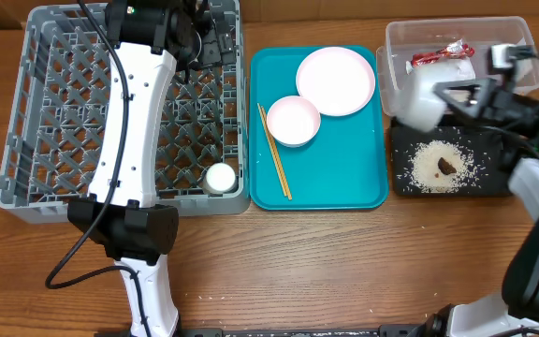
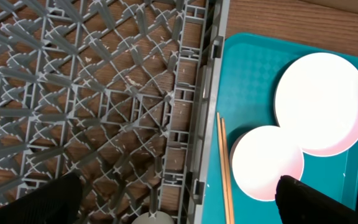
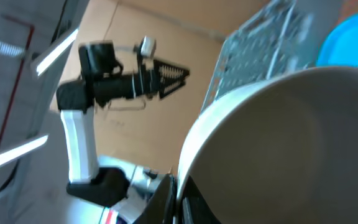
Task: Sort waste into correct bins and load items into the dishwasher
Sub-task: 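Tip the rice bowl over the black tray to dump the food, then set the emptied bowl down on the teal tray with right gripper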
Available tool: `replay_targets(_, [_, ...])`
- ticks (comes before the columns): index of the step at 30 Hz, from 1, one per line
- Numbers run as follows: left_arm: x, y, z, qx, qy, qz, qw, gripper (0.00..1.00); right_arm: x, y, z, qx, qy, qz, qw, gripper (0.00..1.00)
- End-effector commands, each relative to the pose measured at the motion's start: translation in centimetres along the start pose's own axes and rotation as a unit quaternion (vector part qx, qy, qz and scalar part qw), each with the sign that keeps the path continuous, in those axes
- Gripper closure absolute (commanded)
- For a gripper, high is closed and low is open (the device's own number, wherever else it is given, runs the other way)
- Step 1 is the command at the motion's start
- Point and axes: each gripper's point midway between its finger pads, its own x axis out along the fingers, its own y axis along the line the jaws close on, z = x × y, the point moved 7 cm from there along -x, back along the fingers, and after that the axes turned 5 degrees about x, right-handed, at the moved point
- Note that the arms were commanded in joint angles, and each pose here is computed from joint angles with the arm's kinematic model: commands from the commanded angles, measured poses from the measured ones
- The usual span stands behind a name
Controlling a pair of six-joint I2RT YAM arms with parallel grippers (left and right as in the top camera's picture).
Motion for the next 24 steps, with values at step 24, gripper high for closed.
replay_targets(24, [-1.0,-0.3,0.3,0.002,-0.013,-0.021,1.0,0.0,10.5,-3.1,-1.4,0.057,-0.001,-0.019,0.998,0.96])
